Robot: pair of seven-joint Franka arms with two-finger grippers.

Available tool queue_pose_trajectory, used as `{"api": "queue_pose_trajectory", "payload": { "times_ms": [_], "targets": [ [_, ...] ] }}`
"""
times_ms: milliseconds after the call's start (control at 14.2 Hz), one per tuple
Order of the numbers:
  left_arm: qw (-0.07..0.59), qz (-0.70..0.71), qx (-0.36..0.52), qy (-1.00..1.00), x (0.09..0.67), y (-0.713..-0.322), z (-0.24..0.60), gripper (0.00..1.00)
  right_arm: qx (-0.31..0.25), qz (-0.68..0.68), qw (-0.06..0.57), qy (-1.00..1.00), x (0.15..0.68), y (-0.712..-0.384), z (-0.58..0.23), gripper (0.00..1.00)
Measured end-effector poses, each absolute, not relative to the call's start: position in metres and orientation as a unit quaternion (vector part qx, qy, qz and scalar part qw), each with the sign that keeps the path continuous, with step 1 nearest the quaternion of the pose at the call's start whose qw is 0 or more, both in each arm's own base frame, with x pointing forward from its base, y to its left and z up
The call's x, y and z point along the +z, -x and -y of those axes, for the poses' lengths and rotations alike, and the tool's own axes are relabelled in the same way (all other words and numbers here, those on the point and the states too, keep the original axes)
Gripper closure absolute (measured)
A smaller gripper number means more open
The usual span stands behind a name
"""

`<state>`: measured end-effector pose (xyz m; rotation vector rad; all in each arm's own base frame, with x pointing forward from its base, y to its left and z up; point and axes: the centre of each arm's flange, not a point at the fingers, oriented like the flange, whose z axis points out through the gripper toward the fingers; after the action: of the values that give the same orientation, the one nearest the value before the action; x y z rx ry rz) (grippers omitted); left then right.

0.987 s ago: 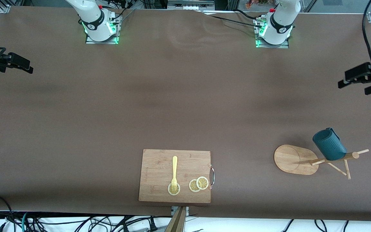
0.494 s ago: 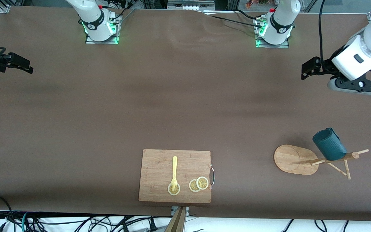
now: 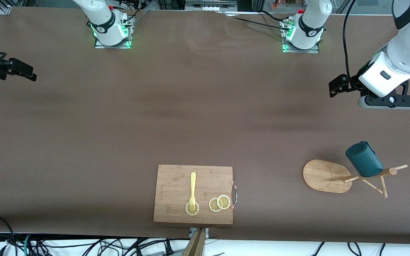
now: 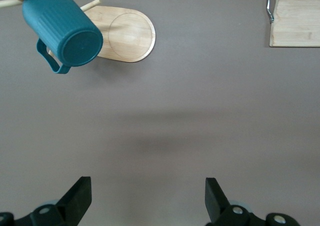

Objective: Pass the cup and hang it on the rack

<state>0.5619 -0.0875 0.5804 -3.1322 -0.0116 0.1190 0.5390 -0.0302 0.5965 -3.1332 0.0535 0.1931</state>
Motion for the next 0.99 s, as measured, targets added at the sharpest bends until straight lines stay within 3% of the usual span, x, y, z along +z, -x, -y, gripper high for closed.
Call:
{"api": "queue_pose_trajectory", "payload": {
  "times_ms": [987],
  "targets": [
    [0.007,0.022,0.035,0.999,0.584,-0.546,0.073,0.00,0.061,-0.017,0.001,0.998,0.596,-0.539,0.030,0.00]
  ]
}}
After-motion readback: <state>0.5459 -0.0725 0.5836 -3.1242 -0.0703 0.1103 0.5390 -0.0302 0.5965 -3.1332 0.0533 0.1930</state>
